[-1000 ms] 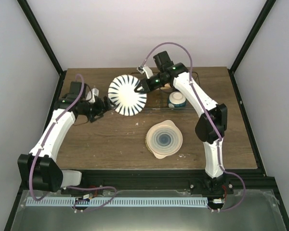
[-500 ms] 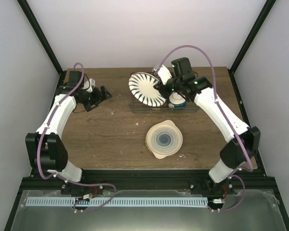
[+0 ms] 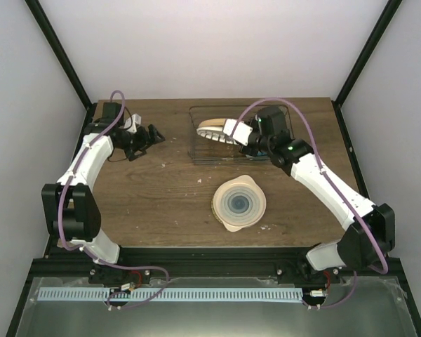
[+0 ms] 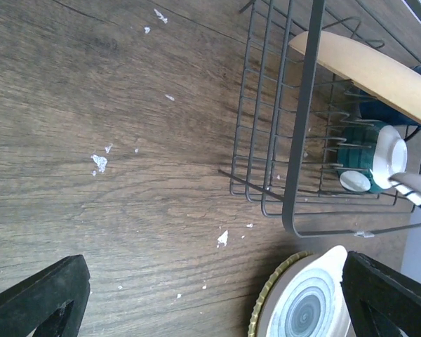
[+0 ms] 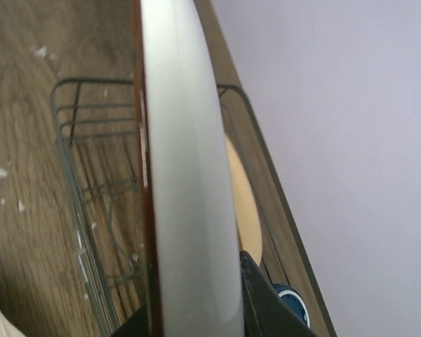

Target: Load the mixed dishes into the dish rack

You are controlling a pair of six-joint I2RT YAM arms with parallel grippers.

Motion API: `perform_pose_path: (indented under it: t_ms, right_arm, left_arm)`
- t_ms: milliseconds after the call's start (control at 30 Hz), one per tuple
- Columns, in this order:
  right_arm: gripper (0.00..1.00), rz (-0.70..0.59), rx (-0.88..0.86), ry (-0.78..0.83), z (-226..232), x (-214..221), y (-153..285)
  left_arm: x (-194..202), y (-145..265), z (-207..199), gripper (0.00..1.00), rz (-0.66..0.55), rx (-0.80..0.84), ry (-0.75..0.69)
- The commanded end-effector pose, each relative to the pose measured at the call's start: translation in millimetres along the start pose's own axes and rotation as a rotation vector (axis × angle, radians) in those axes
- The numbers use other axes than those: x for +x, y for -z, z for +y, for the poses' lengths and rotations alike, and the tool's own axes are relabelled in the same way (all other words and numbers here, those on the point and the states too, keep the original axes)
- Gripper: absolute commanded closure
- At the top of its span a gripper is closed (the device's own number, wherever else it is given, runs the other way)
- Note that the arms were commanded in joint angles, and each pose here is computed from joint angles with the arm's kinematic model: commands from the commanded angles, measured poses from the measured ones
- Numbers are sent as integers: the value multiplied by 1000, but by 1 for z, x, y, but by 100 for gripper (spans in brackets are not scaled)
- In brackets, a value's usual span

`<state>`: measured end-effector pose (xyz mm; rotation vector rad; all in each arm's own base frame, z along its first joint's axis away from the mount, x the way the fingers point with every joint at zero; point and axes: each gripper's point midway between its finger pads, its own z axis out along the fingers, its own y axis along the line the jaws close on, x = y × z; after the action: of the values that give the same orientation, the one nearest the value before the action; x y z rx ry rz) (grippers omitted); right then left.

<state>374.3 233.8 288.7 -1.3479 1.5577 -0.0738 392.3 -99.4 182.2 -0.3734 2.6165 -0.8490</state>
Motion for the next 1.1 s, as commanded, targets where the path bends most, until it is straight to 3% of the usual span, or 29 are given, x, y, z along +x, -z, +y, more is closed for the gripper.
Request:
perform_pose_path:
  t_ms: [0,233,1067]
  right_arm:
    - [99,-152,210,268,-42,-49,29]
    - [99,-102,286,374,-52,-41,21]
    - [99,24,268,501,-44,-2,-48]
  left_arm:
    - [-11,3,-8,0,-20,40,-30]
    - [-14,-1,-5,0,-16,44,-19]
    - [-22,-8,8,0,-12,29,7]
